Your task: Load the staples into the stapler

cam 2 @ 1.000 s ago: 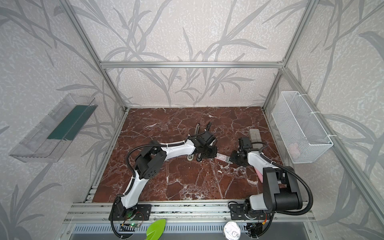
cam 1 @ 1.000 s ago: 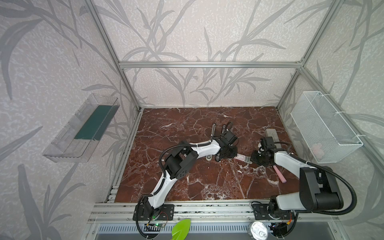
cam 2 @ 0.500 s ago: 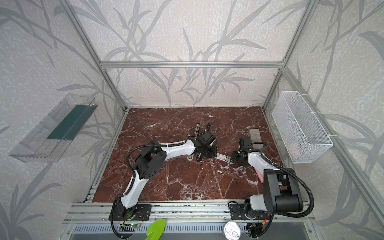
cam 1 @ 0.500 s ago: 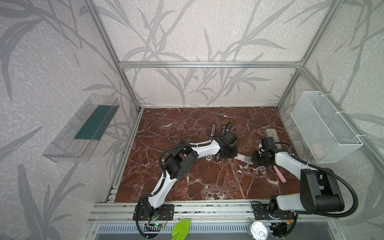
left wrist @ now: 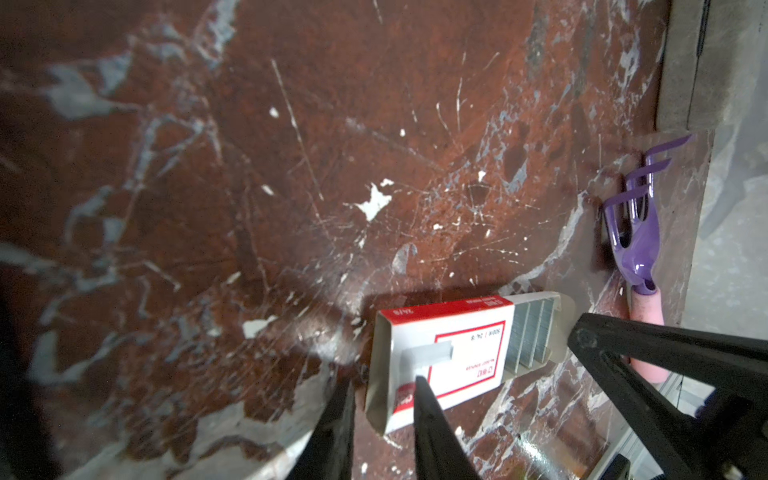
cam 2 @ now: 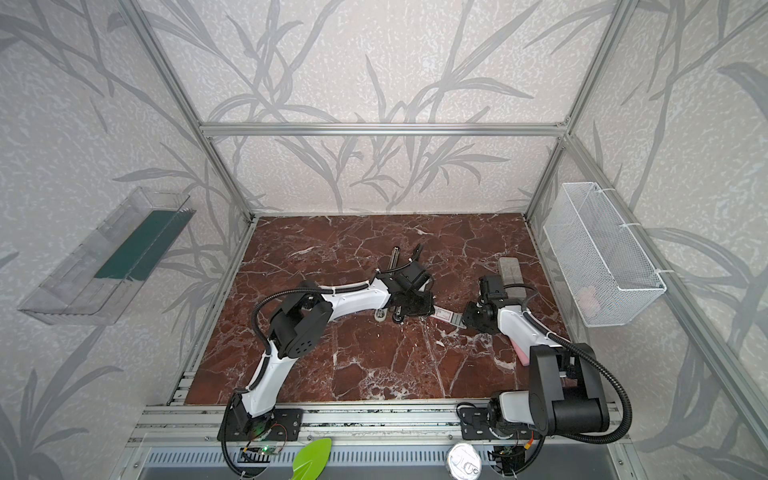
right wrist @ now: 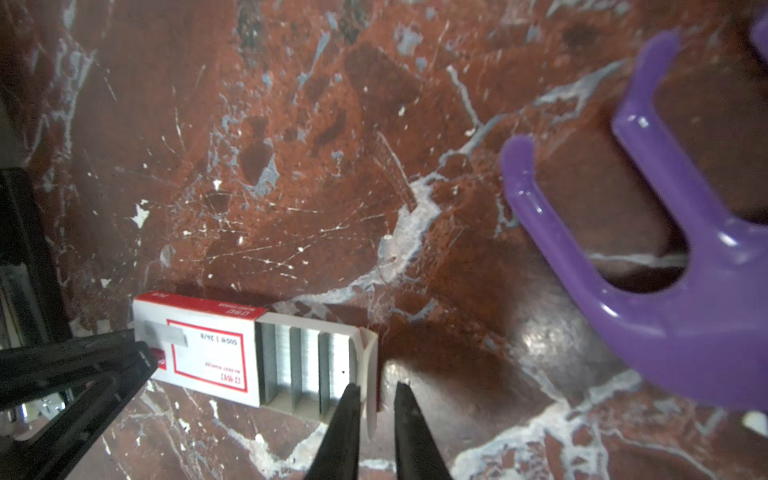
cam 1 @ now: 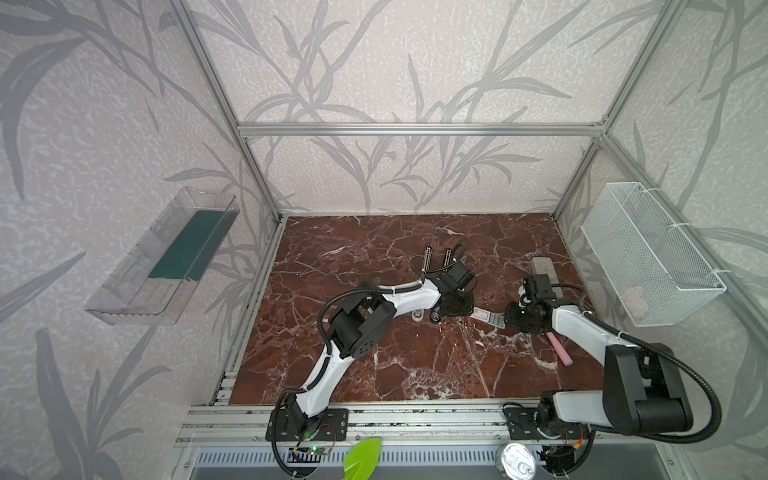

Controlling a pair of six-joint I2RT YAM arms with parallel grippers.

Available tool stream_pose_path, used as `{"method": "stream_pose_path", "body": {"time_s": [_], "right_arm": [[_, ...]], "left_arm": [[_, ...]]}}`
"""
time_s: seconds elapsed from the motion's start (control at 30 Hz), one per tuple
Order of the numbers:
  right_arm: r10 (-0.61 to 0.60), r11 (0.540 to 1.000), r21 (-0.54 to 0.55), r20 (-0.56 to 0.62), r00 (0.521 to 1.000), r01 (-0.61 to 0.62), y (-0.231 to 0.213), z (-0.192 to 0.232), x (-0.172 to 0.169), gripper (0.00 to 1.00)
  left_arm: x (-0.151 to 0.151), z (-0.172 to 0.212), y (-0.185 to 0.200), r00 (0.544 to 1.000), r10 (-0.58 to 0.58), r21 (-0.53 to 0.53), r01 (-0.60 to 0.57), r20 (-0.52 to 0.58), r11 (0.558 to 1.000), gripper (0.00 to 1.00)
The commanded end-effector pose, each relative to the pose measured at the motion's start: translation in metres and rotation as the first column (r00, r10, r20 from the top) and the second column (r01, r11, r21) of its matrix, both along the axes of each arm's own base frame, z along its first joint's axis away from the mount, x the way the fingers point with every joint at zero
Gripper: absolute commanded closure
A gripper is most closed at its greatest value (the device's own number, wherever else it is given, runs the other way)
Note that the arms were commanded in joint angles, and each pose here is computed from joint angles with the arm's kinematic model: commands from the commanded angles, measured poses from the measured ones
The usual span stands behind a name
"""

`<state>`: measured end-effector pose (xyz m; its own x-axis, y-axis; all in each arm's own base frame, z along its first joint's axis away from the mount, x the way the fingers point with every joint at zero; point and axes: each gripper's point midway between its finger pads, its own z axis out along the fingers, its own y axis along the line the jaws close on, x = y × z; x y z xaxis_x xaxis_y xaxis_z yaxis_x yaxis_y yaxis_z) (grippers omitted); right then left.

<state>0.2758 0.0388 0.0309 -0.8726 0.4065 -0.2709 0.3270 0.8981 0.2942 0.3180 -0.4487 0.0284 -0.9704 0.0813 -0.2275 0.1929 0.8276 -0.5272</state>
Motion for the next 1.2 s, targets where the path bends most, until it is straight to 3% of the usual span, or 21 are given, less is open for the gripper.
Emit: {"method": "stream_pose_path", "body": {"time_s": [0.0, 0.17, 0.4, 0.63, 1.17], "right_arm": [[0.004, 0.999, -0.034, 0.008, 1.0, -0.004, -0.006, 0.012, -0.003, 0.8], [0.026, 0.998, -0.052, 0.036, 0.999, -0.024, -0.005, 0.026, -0.004, 0.89], [0.083, 0.995, -0.056, 0.024, 0.996, -0.081, 0.008, 0.027, 0.002, 0.82], [0.102, 0.993, -0.058, -0.011, 0.995, -0.103, 0.018, 0.014, 0.008, 0.83], [0.081, 0.992, -0.088, -0.059, 0.995, -0.086, 0.012, -0.005, 0.013, 0.83]], "left_arm": [[0.003, 0.017, 0.007, 1.0, -0.001, 0.02, 0.0, 0.03, 1.0, 0.69], [0.0, 0.034, 0.014, 0.997, -0.023, 0.022, 0.021, 0.07, 1.0, 0.68], [-0.014, 0.055, 0.028, 0.994, -0.042, -0.001, 0.042, 0.098, 0.999, 0.67], [-0.028, 0.073, 0.046, 0.991, -0.037, -0.013, 0.039, 0.129, 0.999, 0.66], [-0.037, 0.07, 0.06, 0.992, -0.009, -0.016, 0.011, 0.127, 1.0, 0.65]]}}
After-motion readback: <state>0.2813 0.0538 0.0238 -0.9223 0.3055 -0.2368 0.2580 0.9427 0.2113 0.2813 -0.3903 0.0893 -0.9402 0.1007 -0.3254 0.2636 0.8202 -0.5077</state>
